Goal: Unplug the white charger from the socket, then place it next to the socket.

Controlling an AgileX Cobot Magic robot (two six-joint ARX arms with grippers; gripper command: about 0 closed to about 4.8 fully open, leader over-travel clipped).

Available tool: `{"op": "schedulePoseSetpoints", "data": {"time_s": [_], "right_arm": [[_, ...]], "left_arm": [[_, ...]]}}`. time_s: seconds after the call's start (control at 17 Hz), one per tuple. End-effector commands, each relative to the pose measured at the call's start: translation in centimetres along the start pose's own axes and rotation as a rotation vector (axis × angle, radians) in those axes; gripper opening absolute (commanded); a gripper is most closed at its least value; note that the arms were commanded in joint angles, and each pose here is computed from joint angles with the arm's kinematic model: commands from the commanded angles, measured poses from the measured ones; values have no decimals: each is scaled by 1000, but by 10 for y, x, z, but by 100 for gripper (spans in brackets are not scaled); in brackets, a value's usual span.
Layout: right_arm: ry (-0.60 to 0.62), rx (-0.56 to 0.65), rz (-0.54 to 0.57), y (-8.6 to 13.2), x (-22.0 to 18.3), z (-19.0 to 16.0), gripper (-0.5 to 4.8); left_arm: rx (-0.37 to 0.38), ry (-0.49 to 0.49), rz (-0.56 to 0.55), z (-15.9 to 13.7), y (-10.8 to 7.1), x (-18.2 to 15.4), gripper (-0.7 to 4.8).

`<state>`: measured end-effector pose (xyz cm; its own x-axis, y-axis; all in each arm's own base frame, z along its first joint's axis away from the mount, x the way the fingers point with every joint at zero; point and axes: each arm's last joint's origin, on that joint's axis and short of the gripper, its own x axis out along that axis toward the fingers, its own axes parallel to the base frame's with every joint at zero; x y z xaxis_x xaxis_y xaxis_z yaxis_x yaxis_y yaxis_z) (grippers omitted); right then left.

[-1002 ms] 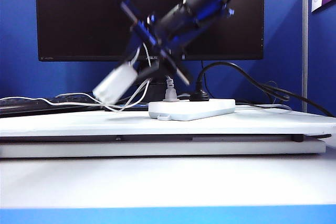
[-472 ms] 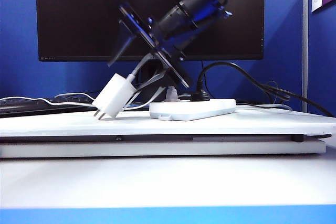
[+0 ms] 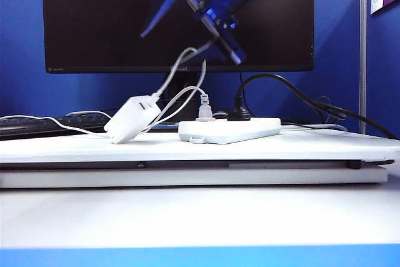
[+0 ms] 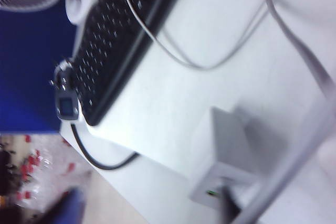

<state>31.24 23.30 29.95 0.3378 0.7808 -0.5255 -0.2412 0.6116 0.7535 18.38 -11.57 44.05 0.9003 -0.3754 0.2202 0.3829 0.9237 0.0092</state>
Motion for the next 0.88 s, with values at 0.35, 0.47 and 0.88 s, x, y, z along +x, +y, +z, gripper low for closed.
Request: {"op": "schedulePoseSetpoints", "data": {"time_s": [0.35, 0.47, 0.88], "right_arm": [[-166, -308, -124, 13, -13, 13, 323], [-161, -389, -228, 8, -14, 11, 323], [-187, -535, -336, 12, -28, 9, 323]], "left_arm": [[-9, -51, 2, 10, 2, -8, -5], [-9, -51, 2, 10, 2, -8, -5], [-9, -48, 2, 10, 2, -8, -5]]}}
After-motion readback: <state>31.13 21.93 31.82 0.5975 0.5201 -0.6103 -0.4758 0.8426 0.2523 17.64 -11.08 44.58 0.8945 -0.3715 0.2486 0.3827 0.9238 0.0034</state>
